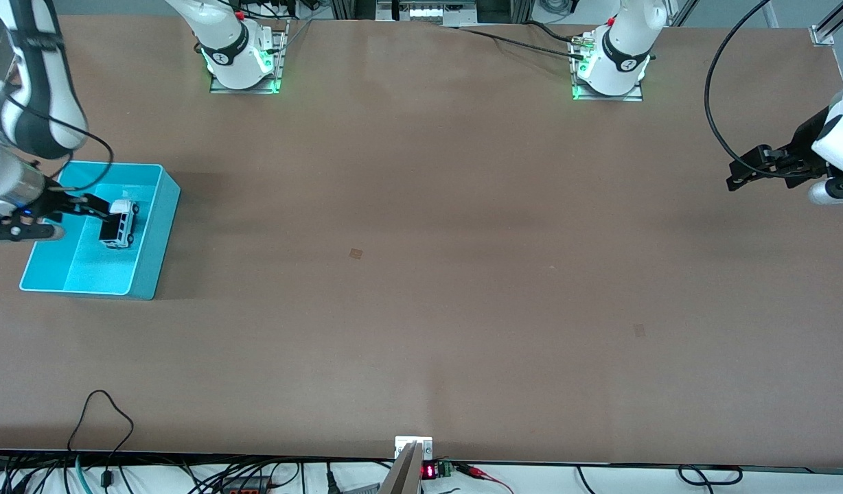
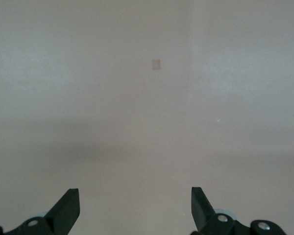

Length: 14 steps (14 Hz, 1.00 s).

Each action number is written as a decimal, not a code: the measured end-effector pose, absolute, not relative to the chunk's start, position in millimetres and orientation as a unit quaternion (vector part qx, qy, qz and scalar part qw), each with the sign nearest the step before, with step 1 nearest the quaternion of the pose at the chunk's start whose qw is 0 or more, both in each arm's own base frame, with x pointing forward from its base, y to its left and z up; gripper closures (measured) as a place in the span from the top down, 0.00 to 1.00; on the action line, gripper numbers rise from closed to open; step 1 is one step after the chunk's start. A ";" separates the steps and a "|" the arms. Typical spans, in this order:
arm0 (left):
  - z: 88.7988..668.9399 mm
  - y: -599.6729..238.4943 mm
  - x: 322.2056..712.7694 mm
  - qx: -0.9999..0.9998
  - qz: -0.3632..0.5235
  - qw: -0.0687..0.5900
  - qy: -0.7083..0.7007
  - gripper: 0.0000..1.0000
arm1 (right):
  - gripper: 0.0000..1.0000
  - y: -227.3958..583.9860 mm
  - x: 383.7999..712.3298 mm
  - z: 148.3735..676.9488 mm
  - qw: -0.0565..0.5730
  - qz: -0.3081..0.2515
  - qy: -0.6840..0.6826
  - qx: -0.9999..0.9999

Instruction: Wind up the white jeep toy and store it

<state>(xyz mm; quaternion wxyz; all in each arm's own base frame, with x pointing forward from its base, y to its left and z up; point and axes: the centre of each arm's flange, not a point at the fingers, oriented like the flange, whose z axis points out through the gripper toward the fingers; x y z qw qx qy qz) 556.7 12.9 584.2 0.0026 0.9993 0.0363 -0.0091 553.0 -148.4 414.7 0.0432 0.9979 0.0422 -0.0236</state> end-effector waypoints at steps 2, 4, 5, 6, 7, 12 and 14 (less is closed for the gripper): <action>584.3 12.8 556.7 0.999 -0.009 0.003 0.036 1.00 | 1.00 -129.6 557.9 448.2 0.041 -0.017 0.056 0.997; 584.5 12.7 556.7 0.999 -0.009 0.003 0.036 1.00 | 1.00 -102.4 562.6 485.6 0.039 -0.024 0.077 0.996; 584.7 12.4 556.7 0.999 -0.009 0.003 0.036 1.00 | 1.00 -90.0 564.7 505.4 0.040 -0.025 0.086 0.995; 584.8 12.2 556.6 0.999 -0.009 0.003 0.036 1.00 | 1.00 -79.5 567.0 524.3 0.041 -0.019 0.094 0.995; 584.9 12.1 556.6 0.999 -0.008 0.003 0.036 1.00 | 1.00 -72.6 569.5 541.7 0.043 -0.009 0.099 0.994; 590.4 11.8 554.1 0.999 -0.003 0.003 0.035 1.00 | 1.00 -37.9 560.0 580.9 0.001 -0.007 0.097 0.995; 593.8 11.6 552.5 0.999 0.000 0.003 0.035 1.00 | 1.00 -16.9 559.1 584.4 0.001 -0.013 0.093 0.996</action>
